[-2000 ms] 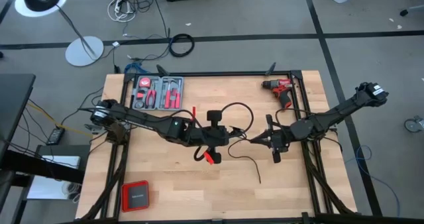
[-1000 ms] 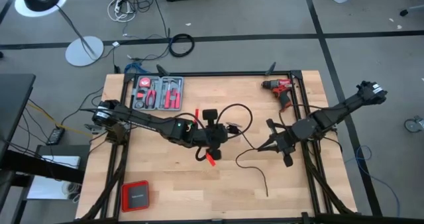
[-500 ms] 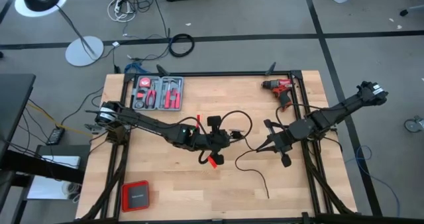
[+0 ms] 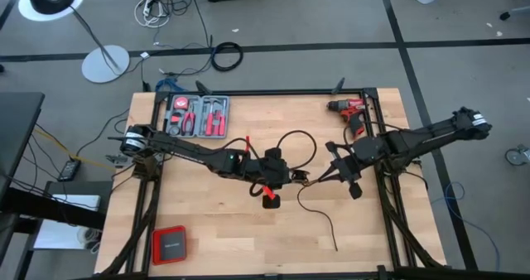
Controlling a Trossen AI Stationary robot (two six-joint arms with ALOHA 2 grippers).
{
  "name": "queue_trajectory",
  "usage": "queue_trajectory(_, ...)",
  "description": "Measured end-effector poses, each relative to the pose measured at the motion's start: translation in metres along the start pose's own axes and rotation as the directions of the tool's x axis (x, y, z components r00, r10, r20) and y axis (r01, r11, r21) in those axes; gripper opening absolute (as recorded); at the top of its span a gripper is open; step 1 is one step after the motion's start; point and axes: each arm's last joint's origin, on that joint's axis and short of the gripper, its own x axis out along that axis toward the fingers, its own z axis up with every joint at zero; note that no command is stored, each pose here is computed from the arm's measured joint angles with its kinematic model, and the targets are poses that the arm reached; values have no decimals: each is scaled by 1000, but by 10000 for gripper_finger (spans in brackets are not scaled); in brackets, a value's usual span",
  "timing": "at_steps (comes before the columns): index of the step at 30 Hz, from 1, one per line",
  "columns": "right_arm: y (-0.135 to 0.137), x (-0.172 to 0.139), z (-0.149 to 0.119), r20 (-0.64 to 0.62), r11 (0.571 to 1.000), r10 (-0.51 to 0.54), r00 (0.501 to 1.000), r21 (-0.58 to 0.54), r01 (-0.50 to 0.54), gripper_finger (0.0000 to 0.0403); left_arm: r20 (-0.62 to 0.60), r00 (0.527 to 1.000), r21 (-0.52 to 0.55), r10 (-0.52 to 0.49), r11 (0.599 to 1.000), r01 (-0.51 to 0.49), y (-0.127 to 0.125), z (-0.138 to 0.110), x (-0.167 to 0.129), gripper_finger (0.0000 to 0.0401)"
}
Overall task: Coil cords
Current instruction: Coil the black wire on the spool
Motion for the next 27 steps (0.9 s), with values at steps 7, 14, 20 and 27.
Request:
queue_trajectory(7,-5,-13,11,-64,1000,28,998,-8,-29,2,-47,999,2,-13,1000,13,0,-5,0,0)
queue_trajectory(14,-9,-15,17,-32,999,5,999,-36,-6,2,-51,998,1,-38,999,38,-1,-5,0,0)
queue_trajectory(20,-16,-5,17,-38,995,-27,999,-100,23,2,-23,997,-1,-70,998,70,-2,-2,0,0)
queue_trajectory(27,-28,19,17,-44,975,-88,995,-210,77,2,-6,997,-14,-76,997,76,-3,-1,0,0)
